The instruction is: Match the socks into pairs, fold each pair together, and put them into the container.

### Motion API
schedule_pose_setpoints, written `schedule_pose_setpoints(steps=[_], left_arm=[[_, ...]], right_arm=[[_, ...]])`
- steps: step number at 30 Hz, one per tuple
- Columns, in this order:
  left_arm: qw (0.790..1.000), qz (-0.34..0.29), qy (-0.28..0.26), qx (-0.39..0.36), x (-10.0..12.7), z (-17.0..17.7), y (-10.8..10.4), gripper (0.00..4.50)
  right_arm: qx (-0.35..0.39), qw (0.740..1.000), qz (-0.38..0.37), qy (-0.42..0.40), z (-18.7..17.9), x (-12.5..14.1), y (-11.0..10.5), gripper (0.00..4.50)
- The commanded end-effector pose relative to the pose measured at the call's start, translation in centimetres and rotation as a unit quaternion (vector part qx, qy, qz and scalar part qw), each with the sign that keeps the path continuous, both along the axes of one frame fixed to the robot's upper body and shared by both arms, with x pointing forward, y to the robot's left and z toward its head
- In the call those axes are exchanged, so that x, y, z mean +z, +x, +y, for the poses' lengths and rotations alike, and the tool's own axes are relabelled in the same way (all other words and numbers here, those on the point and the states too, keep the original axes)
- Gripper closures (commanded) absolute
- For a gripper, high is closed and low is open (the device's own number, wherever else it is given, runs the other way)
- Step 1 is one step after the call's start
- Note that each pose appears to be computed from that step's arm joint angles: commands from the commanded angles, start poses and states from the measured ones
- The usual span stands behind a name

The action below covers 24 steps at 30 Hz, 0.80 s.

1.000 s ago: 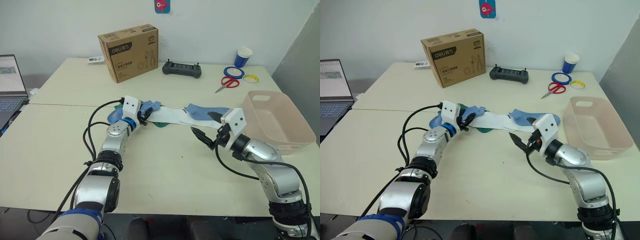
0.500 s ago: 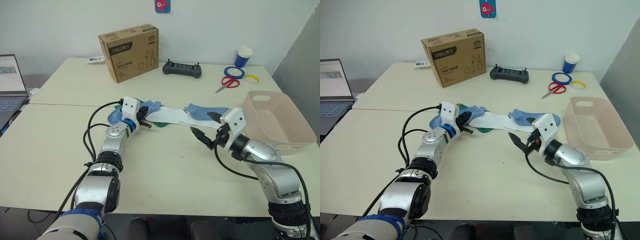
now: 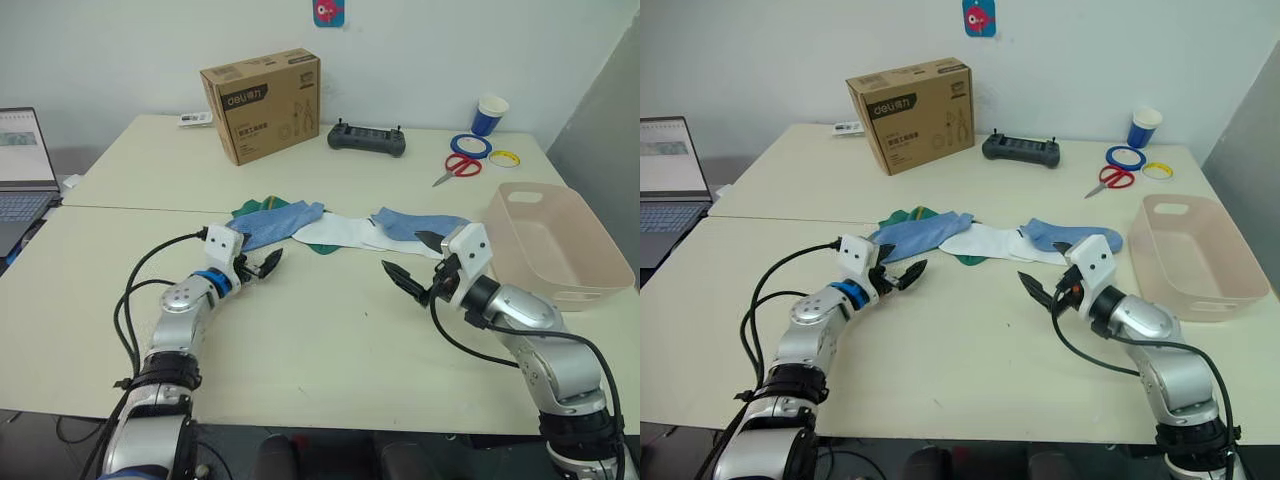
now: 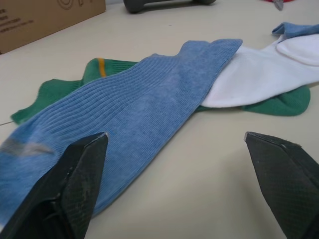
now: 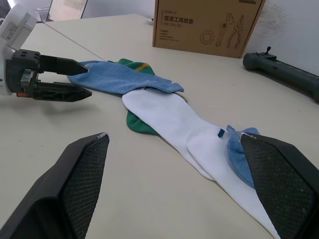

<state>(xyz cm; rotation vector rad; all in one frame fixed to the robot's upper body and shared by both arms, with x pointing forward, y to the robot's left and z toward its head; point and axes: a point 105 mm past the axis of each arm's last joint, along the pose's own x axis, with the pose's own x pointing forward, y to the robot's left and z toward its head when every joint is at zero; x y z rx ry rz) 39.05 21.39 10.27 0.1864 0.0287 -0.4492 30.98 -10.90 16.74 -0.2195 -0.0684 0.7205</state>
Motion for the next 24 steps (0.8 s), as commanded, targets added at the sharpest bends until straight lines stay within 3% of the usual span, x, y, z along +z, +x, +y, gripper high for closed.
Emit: schedule_pose_setpoints(steps=[1, 11, 22, 24], left_arm=[[0.999, -0.012, 0.031, 0.012, 0.9, 1.1, 0.1, 0.03], [0.994, 0.015, 0.089, 0.061, 1.1, 3.1, 2.6, 0.03], [0.994, 0.092, 0.055, 0.039, -0.2, 3.0, 3.3, 0.03], [0.994, 0.091, 0.05, 0.035, -0.2, 2.9, 3.3, 0.43]], right_arm=[[0.01, 0.999, -0.03, 0.005, 0.3, 1.4, -0.6, 0.0], [0.017, 0.999, -0.03, 0.007, 0.7, 1.4, -0.5, 0.0], [0.011, 0.999, -0.034, 0.011, 0.7, 1.7, -0.5, 0.0], [0.01, 0.999, -0.034, 0.011, 0.7, 1.7, -0.5, 0.0]])
